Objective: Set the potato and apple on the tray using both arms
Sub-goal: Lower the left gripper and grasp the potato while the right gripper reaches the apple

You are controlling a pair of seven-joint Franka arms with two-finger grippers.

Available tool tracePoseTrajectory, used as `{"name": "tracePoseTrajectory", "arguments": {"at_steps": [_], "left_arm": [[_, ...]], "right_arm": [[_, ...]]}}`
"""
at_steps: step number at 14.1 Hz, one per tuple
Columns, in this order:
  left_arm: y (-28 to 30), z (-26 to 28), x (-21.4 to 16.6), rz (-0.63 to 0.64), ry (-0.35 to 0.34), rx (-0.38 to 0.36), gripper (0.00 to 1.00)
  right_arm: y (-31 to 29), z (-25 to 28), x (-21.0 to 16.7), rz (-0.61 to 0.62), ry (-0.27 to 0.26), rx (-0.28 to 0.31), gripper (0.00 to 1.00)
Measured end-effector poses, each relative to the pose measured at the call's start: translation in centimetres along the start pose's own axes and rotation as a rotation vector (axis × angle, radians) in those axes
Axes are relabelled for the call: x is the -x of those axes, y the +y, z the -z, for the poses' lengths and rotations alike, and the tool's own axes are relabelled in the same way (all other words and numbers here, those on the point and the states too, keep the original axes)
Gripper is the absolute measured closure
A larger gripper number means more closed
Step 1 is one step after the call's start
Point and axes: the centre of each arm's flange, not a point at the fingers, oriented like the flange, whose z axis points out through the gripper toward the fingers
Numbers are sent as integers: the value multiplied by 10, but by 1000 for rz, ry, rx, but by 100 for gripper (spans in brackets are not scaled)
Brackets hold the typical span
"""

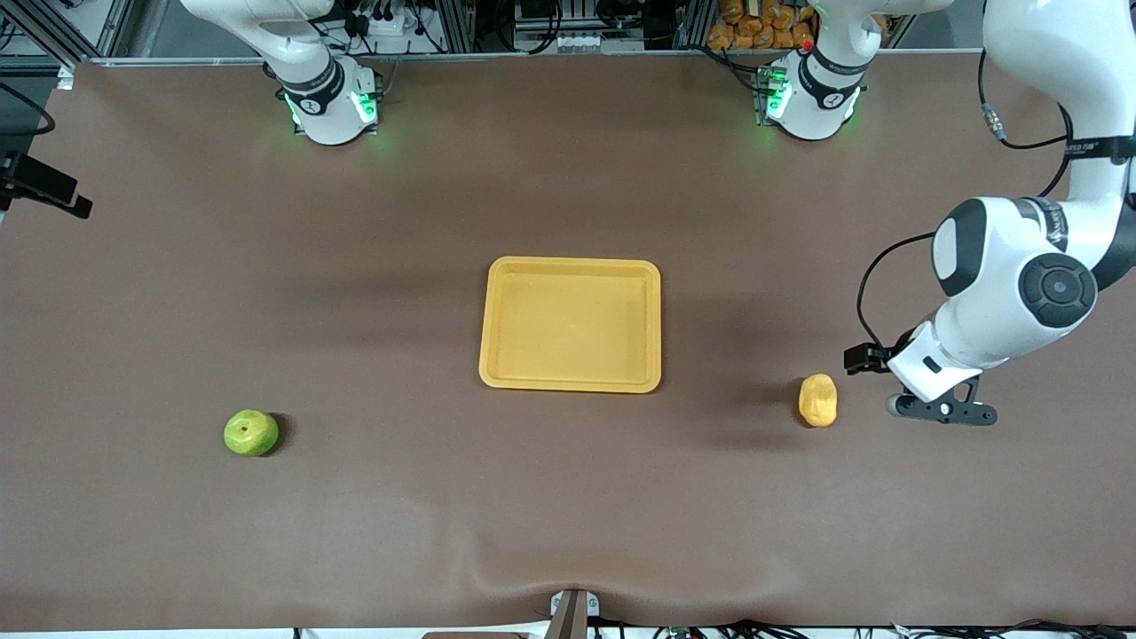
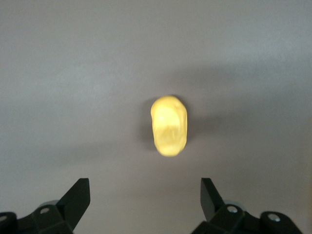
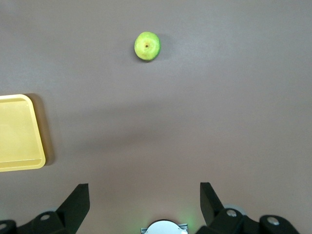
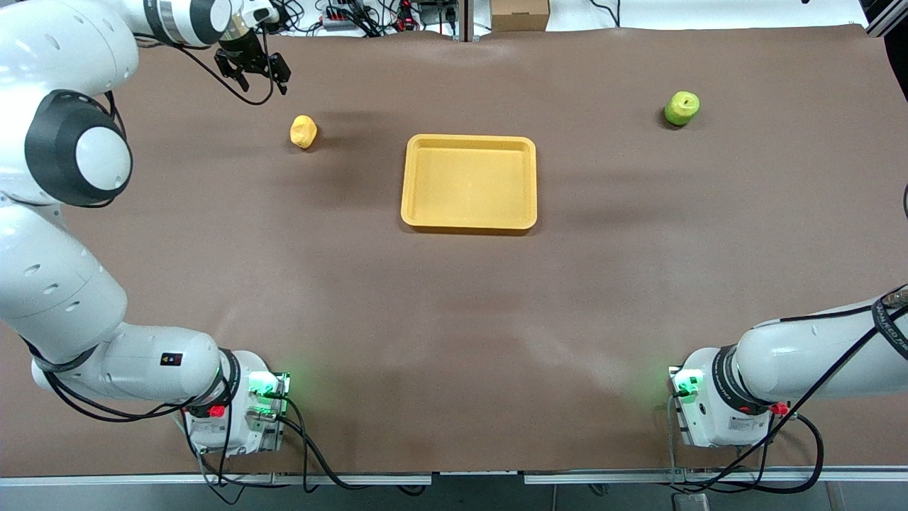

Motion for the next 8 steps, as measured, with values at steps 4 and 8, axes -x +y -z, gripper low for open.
{"name": "tracePoseTrajectory", "arguments": {"at_steps": [4,8], "left_arm": [[3,-47,-9,52,30,8,0],[15,-82,-11,83,18,14,0]], "right_arm": [[6,-5,-5,-13,-5,1,0],[9,-16,-17,-20,-7,3,0]]}}
